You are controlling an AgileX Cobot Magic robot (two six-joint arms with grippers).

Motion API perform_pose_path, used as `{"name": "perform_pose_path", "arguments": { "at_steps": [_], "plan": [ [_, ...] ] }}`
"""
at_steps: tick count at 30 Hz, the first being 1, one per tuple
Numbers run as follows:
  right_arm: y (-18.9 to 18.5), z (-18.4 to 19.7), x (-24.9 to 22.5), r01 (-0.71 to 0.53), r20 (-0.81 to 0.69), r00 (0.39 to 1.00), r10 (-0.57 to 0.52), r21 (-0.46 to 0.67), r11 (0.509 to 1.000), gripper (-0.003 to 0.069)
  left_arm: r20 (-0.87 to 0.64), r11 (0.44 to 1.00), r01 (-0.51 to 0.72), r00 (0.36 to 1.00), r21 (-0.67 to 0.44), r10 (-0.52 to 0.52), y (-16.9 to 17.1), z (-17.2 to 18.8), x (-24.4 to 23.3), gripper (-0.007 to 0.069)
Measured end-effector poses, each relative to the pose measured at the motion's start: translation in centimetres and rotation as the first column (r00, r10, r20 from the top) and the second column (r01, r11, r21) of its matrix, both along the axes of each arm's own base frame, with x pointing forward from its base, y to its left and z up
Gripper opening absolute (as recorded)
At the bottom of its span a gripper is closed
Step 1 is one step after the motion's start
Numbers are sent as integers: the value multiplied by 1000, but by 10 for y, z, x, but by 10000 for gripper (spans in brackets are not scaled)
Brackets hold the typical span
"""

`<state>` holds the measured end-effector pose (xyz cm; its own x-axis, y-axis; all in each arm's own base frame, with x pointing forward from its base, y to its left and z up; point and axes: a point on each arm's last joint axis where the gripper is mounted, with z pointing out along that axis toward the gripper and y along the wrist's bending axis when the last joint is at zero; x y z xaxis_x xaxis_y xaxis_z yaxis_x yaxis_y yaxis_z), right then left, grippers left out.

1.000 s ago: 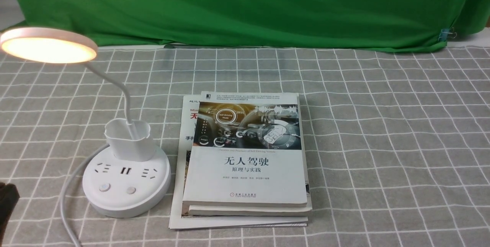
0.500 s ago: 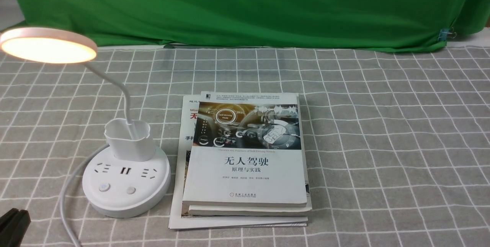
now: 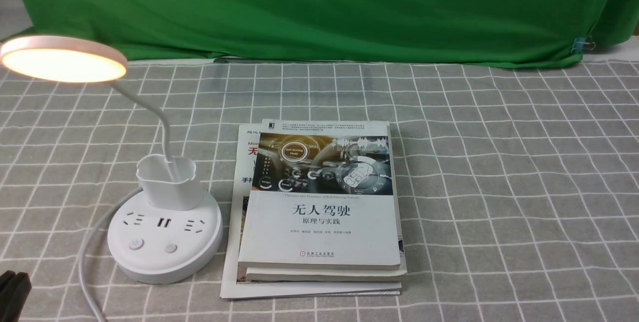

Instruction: Turn on the desk lamp on the grey coffee tablecloth with your hand.

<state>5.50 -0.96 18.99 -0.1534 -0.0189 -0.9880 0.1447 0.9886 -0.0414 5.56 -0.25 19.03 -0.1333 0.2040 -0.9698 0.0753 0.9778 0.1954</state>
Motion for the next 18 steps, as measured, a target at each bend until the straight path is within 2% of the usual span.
{"name": "perform_pose_path", "arguments": {
  "at_steps": [18],
  "plan": [
    [0,0,0,0,0,1000,0,0,1000,245,0,1000,-21,1000,0,21,1,0,0,18]
  ]
}}
